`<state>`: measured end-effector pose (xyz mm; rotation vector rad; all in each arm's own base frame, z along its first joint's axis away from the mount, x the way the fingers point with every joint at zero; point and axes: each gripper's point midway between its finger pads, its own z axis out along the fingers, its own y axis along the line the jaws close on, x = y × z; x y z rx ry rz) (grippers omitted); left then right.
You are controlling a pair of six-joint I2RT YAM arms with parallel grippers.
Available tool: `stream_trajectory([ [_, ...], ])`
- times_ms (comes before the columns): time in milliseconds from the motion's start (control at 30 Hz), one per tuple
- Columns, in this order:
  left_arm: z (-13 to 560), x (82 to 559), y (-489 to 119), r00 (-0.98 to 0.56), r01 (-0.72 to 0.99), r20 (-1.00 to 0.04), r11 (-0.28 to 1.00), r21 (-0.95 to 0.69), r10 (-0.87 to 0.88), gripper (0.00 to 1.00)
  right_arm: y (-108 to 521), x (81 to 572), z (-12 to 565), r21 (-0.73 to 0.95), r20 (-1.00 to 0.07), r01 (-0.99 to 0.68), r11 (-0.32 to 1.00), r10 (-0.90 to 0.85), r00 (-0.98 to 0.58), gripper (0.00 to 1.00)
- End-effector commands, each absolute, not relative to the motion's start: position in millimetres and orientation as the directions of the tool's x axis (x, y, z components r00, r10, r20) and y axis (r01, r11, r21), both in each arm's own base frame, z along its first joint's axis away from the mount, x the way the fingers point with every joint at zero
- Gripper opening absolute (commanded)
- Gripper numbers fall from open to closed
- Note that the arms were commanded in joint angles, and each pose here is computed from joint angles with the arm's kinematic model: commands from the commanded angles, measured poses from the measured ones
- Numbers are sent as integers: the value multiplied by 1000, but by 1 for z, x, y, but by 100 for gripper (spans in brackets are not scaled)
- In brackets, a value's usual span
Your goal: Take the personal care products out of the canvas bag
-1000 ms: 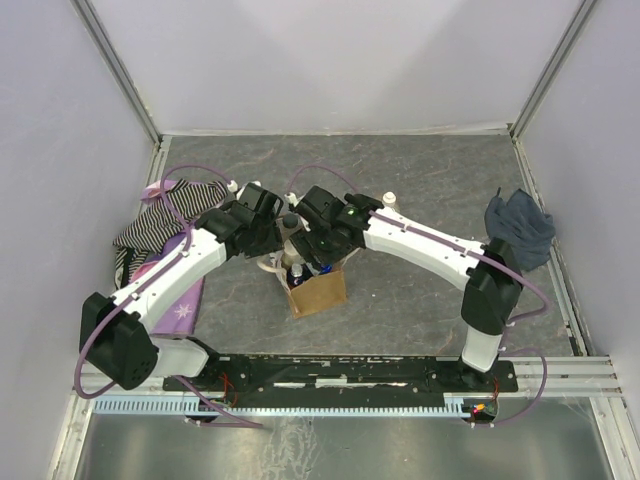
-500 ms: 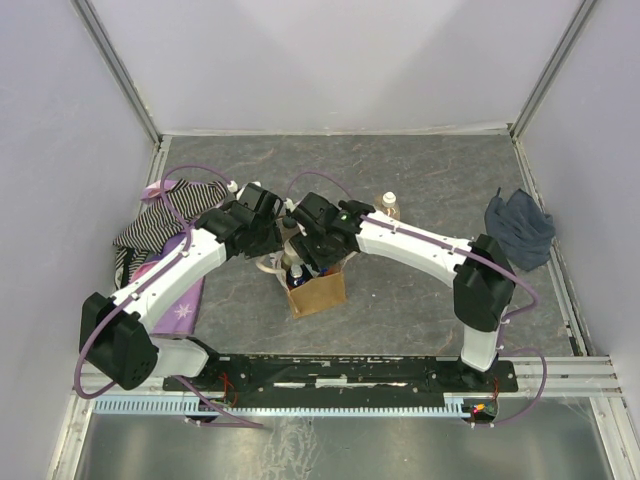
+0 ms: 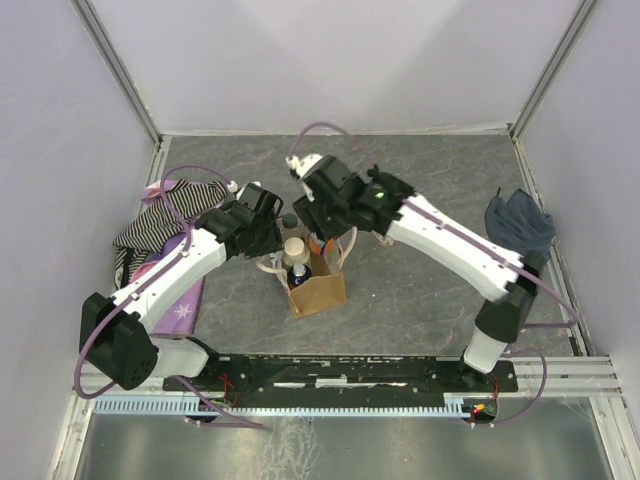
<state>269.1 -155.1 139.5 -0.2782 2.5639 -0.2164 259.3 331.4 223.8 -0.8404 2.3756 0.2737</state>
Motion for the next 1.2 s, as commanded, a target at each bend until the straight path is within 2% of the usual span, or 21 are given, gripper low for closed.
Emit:
stream_trajectory([
  [0, 148, 266, -167, -829, -129, -496, 952, -278, -257, 54, 303, 269, 358, -33, -835, -579, 815, -341, -431, 35],
  [200, 150, 267, -166, -825, -129, -503, 951, -280, -259, 54, 262, 278, 431, -58, -919, -478, 876, -234, -318, 37],
  [367, 151, 266, -167, -825, -127, -501, 950, -283, -260, 55, 225, 294, 444, -81, -926, -390, 917, -214, -312, 37],
  [700, 148, 266, -173, -833, -124, -485, 944, -307, -267, 55, 214, 325, 388, -103, -881, -334, 937, -242, -406, 36],
  [1167, 144, 263, -170, -836, -126, -483, 947, -294, -261, 55, 240, 358, 241, -15, -728, -360, 933, -257, -636, 36],
])
